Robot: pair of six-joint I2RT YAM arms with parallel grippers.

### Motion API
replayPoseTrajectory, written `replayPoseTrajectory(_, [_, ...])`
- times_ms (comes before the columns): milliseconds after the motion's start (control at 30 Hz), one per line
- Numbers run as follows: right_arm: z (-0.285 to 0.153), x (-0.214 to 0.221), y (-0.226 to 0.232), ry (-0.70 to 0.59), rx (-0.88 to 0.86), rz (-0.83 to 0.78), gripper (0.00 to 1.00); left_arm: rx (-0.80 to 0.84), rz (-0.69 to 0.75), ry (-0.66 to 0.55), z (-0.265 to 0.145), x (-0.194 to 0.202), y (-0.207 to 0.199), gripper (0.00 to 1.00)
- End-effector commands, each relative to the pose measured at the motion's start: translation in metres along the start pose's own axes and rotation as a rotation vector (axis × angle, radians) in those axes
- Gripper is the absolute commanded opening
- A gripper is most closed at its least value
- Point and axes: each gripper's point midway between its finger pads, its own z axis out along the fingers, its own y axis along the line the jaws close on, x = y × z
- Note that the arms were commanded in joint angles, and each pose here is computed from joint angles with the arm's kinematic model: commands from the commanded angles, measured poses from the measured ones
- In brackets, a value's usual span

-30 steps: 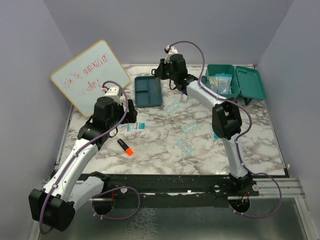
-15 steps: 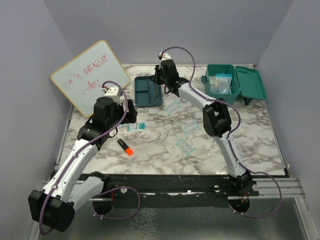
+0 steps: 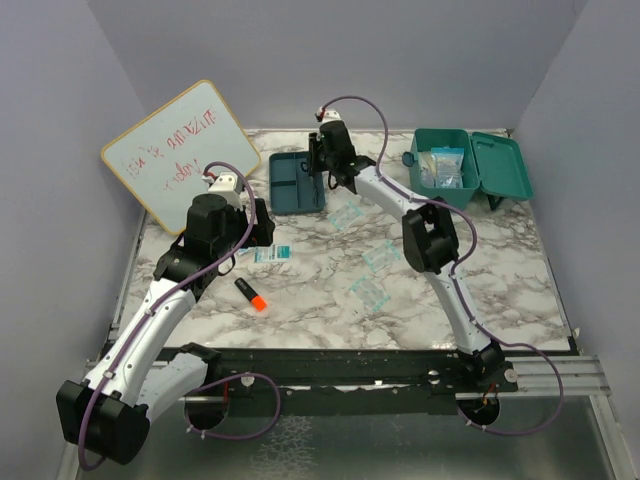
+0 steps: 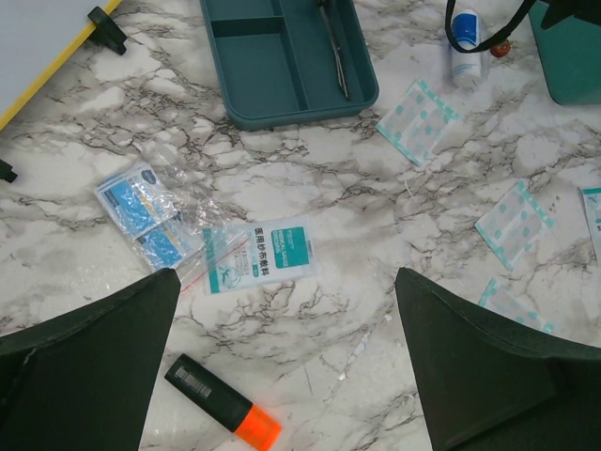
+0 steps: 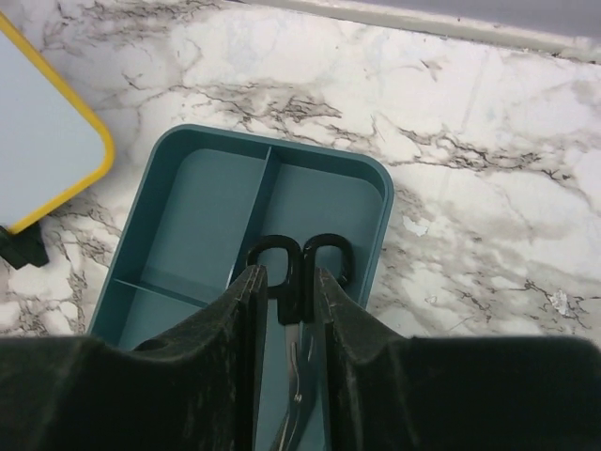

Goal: Organize the medicine kit
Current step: Place the scissors in the medicine box compartment.

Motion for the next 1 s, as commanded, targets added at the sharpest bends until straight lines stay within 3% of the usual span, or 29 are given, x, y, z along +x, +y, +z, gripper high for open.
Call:
replayPoseTrajectory(0, [-0.015, -0.035, 0.009, -0.057, -0.009, 0.004, 0.34, 0.022, 0.013, -0.014, -0.004, -0.004, -0.004, 0.99])
replayPoseTrajectory(167, [-0.041, -0.061, 0.014, -0.082, -0.024, 0.005, 0.43, 0.021, 0.013, -0.011, -0.003, -0.003, -0.004, 0.99])
replayPoseTrajectory(433, [-0.115, -0.068, 0.005, -0.039, 0.019, 0.069, 0.44, 0.018, 0.014, -0.001, -0.001, 0.0, -0.003, 0.99])
replayPoseTrajectory(700, [-0.208, -0.031, -0.034, 0.061, 0.172, 0.092, 0.44, 0.015, 0.013, 0.009, 0.001, 0.002, -0.002, 0.99])
replayPoseTrajectory(967, [-0.297, 0.042, -0.075, 0.217, 0.326, 0.119, 0.45, 0.031, 0.01, 0.021, 0.003, 0.004, -0.005, 0.99])
